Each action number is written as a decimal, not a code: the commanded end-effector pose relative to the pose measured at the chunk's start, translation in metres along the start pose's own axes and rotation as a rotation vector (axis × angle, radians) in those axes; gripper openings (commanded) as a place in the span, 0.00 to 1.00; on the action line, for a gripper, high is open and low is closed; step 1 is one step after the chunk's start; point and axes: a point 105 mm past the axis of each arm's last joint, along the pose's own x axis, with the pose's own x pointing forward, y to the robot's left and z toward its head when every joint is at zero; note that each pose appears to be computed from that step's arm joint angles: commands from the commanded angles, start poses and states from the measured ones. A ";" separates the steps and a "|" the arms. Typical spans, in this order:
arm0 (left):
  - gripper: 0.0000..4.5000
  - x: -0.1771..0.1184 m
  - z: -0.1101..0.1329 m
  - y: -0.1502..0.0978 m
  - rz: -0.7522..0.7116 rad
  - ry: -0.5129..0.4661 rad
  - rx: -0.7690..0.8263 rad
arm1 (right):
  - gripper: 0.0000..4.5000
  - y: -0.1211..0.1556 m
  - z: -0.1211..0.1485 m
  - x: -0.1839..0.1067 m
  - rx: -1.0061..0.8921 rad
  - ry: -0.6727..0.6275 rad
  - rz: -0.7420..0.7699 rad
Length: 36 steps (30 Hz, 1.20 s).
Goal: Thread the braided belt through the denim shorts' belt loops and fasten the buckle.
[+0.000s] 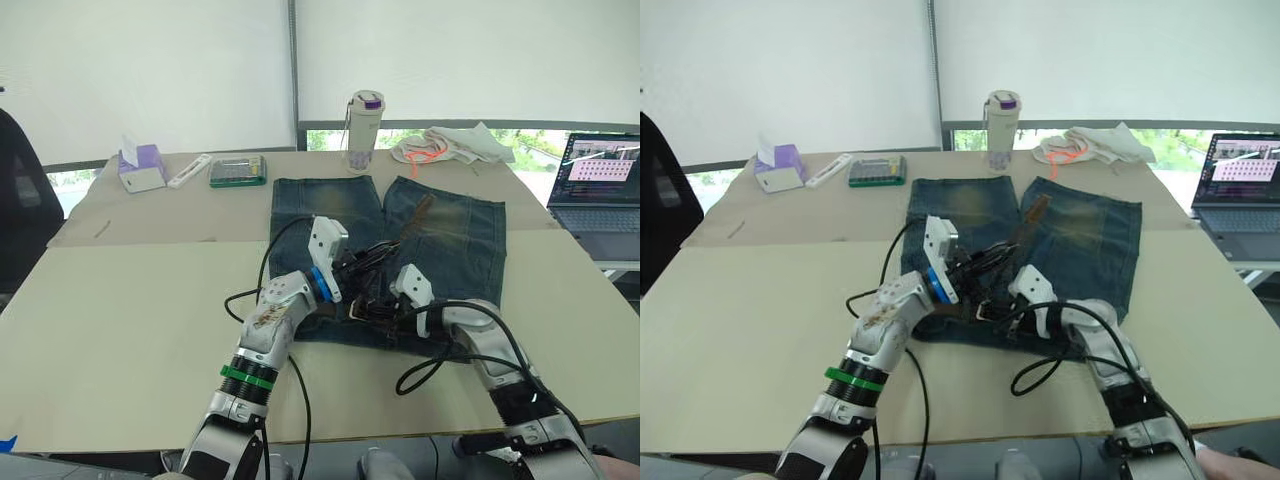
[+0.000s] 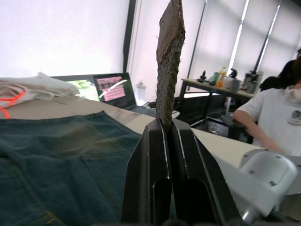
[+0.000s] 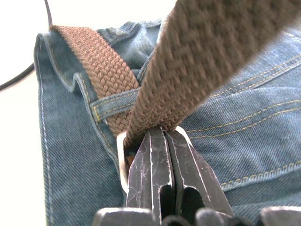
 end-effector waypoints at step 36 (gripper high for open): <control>0.00 0.018 -0.034 -0.005 0.012 0.065 0.621 | 0.68 -0.019 0.104 -0.079 0.726 -0.488 -0.532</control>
